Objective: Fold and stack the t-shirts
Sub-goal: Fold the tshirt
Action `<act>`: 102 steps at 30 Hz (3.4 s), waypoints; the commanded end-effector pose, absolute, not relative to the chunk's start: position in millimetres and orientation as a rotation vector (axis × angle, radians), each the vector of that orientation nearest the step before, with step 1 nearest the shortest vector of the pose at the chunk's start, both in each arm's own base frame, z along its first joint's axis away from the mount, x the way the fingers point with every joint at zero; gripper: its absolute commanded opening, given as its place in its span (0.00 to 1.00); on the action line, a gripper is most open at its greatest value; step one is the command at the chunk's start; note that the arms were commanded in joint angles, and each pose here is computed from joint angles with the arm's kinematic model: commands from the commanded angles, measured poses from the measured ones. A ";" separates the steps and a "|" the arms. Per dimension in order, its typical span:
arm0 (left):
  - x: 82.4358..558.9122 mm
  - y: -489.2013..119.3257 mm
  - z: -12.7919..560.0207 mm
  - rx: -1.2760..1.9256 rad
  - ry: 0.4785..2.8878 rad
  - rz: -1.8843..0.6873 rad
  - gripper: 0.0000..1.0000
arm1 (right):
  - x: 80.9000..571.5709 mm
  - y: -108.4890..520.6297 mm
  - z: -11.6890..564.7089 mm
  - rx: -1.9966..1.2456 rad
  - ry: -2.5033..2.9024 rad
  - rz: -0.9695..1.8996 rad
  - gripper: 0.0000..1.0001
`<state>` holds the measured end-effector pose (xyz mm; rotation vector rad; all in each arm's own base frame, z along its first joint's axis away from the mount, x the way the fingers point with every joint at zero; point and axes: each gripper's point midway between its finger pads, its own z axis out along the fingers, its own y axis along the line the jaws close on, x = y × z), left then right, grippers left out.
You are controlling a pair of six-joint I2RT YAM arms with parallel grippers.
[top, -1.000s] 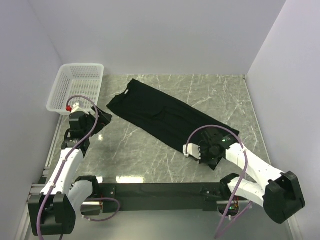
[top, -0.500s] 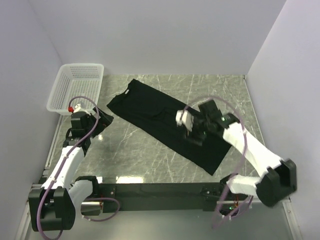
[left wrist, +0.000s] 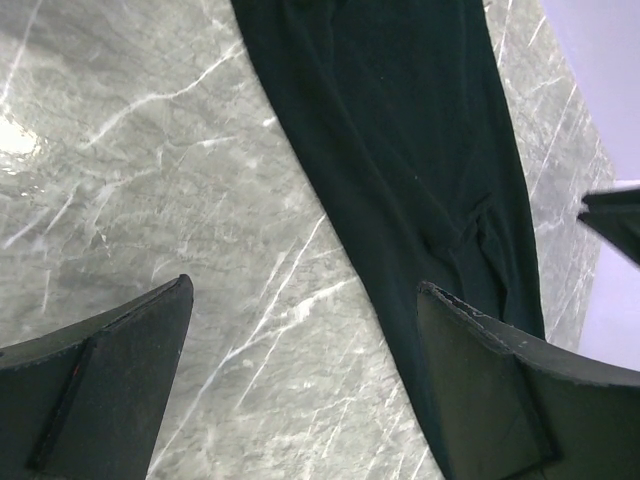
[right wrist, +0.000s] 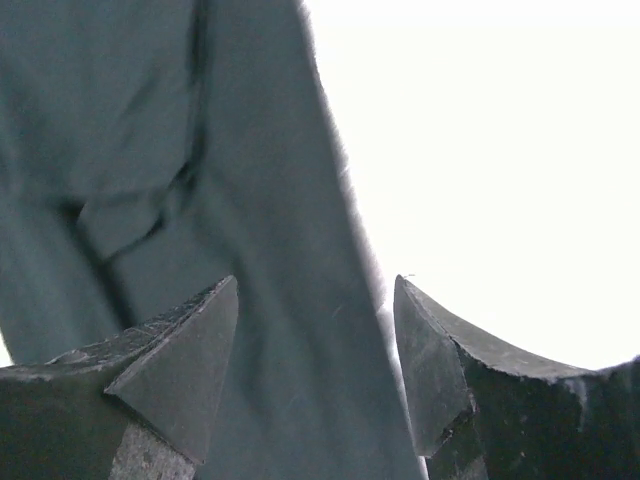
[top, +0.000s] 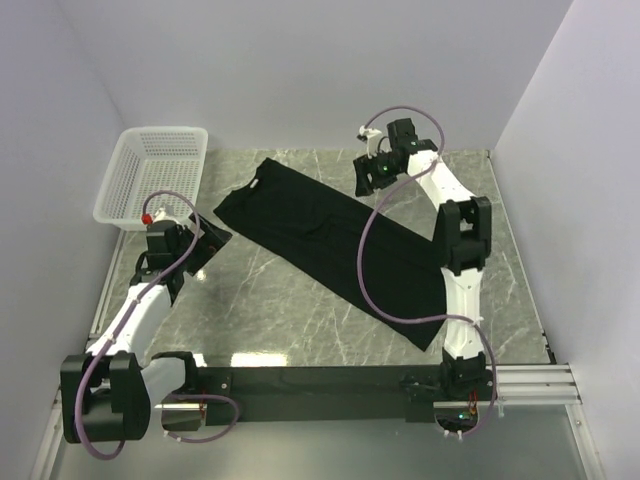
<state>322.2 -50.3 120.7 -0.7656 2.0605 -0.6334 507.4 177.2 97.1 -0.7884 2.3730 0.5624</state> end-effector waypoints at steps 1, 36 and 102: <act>338.6 -54.1 144.7 -0.738 1.997 -0.690 0.98 | 518.4 180.0 100.3 -0.710 2.437 0.638 0.70; 346.9 -56.5 138.1 -0.740 2.029 -0.700 0.97 | 502.4 186.6 33.4 -0.715 2.624 0.707 0.25; 497.1 -190.4 11.7 -1.062 2.253 -0.602 0.55 | 397.1 -10.4 170.9 -0.382 2.305 0.318 0.71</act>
